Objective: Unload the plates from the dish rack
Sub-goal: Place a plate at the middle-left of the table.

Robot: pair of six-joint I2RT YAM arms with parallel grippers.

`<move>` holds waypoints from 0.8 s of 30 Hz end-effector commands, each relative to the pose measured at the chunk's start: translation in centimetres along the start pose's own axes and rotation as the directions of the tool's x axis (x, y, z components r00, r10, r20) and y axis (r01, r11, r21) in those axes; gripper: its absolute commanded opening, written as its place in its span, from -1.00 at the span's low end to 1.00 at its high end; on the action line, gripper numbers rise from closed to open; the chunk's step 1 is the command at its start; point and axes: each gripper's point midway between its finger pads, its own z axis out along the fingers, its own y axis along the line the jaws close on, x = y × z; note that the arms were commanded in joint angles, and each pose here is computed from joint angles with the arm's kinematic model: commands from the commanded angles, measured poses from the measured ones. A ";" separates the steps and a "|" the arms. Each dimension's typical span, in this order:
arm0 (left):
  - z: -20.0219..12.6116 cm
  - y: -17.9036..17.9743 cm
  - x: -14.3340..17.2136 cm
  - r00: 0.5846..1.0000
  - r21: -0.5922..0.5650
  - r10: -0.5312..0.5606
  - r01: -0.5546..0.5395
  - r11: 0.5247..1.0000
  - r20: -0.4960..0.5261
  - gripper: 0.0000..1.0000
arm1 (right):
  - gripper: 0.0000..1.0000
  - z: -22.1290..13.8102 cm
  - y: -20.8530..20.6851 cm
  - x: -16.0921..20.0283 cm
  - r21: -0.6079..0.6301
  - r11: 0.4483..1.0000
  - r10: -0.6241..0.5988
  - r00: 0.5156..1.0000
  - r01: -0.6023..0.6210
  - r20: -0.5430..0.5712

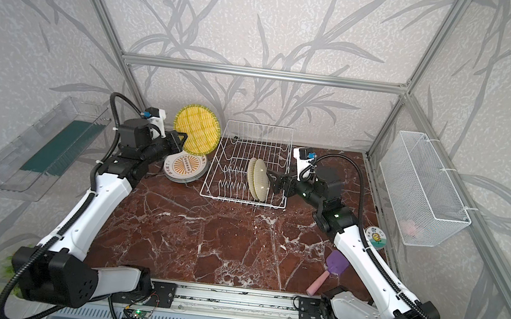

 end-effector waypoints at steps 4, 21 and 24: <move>-0.8 5.3 -1.4 0.991 -0.141 -0.087 0.101 0.985 0.100 -1.00 | 0.98 -0.6 0.4 0.4 0.000 0.999 -0.033 0.999 0.033 -0.003; 5.4 17.0 3.2 0.939 -0.175 -0.341 0.343 0.923 0.042 -1.00 | 0.98 1.6 2.5 3.0 -0.084 0.995 -0.060 0.994 0.052 -0.094; 6.4 17.4 3.8 0.933 -0.157 -0.358 0.357 0.921 0.020 -1.00 | 0.98 1.4 2.4 3.0 -0.081 0.995 -0.071 0.993 0.063 -0.090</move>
